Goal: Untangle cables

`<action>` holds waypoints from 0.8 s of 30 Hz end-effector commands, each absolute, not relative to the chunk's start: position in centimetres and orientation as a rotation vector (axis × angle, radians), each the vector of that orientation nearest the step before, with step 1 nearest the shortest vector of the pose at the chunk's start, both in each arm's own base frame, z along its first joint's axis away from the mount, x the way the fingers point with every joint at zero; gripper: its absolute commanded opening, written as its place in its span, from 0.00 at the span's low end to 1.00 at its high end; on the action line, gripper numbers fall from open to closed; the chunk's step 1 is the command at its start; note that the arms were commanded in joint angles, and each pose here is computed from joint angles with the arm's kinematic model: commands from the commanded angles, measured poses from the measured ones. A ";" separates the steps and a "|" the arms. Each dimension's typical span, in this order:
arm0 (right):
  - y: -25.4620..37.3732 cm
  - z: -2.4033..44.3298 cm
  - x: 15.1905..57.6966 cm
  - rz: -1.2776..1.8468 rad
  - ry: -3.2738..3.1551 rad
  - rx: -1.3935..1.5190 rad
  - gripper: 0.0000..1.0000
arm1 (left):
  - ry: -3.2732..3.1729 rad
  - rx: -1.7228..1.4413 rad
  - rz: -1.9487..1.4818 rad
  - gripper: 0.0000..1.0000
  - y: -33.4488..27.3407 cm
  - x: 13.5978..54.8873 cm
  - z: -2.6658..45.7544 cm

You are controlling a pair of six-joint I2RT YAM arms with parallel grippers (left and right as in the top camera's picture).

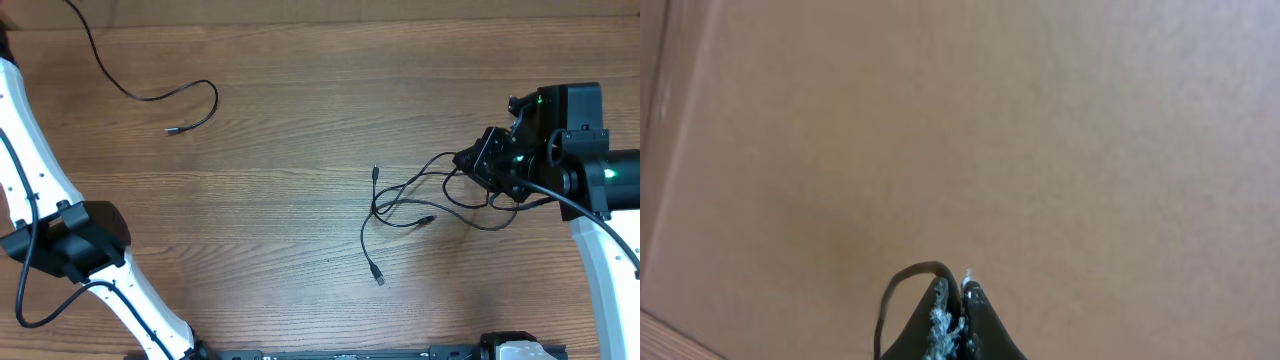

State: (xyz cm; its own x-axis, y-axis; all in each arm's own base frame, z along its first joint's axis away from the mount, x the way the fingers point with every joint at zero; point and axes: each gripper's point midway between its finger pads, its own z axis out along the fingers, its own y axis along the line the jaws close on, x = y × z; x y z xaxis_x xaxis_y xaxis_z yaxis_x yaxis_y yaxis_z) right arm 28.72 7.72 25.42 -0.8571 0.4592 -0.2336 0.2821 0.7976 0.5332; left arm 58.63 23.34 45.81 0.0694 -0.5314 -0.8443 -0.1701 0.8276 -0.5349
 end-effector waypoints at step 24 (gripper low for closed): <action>7.8 26.1 29.0 0.712 2.609 0.521 0.04 | 2.158 -0.856 -0.409 0.80 22.1 57.5 23.2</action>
